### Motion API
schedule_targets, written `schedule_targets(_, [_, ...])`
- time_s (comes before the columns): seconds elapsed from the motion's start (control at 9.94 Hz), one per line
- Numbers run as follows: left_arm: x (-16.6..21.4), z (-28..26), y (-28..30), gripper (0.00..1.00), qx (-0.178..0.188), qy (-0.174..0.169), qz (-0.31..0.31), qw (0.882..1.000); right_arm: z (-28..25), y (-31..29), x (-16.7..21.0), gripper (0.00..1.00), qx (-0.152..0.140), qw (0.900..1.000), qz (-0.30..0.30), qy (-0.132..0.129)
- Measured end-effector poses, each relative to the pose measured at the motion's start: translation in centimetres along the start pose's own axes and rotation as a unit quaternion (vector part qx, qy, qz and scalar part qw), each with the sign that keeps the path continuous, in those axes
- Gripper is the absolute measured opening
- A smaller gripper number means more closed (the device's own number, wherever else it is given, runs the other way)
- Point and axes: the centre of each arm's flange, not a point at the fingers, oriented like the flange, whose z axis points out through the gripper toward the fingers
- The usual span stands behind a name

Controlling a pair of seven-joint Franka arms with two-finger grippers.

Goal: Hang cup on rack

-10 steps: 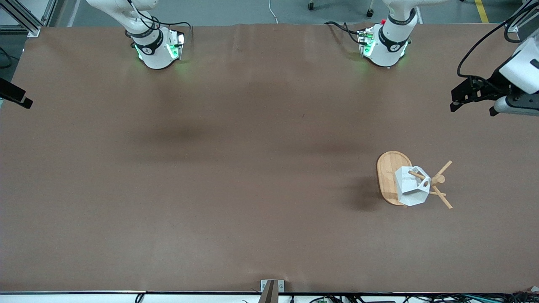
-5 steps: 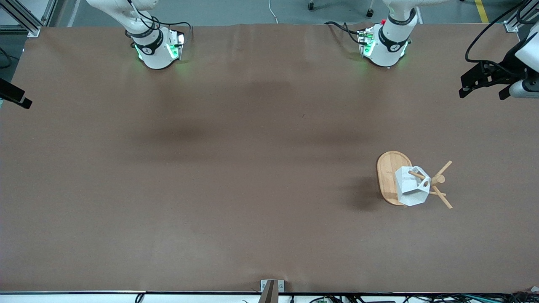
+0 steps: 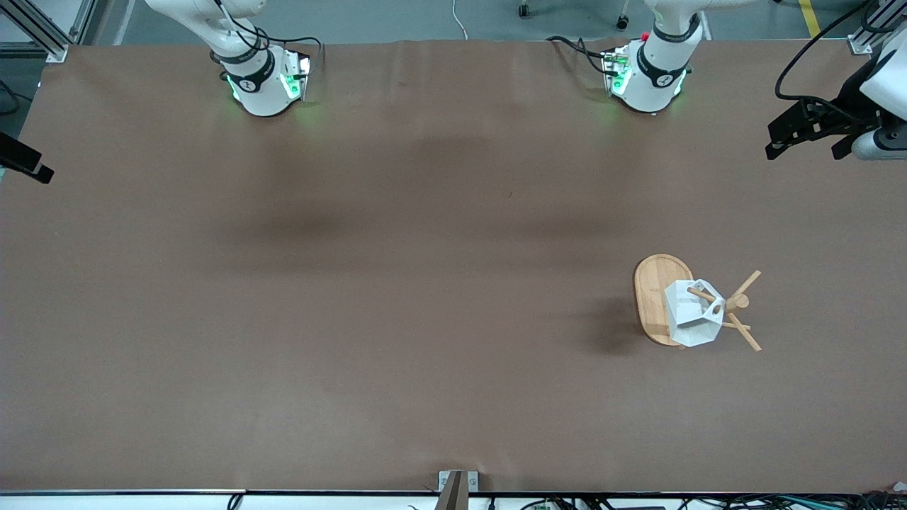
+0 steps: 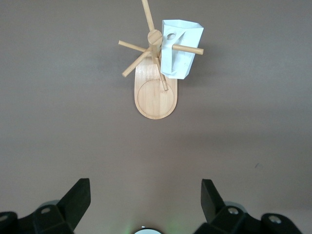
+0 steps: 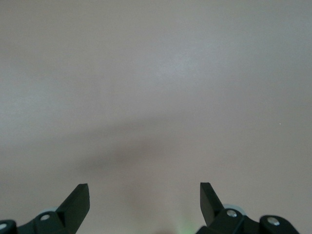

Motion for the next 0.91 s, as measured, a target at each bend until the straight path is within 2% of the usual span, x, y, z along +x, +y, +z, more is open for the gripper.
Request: schedule_targets(0.91, [0.85,-0.09,-0.28,1.00,0.004,0.000,-0.001,1.000,0.01,0.00,0.00,1.00,0.000,1.000,0.000,0.000])
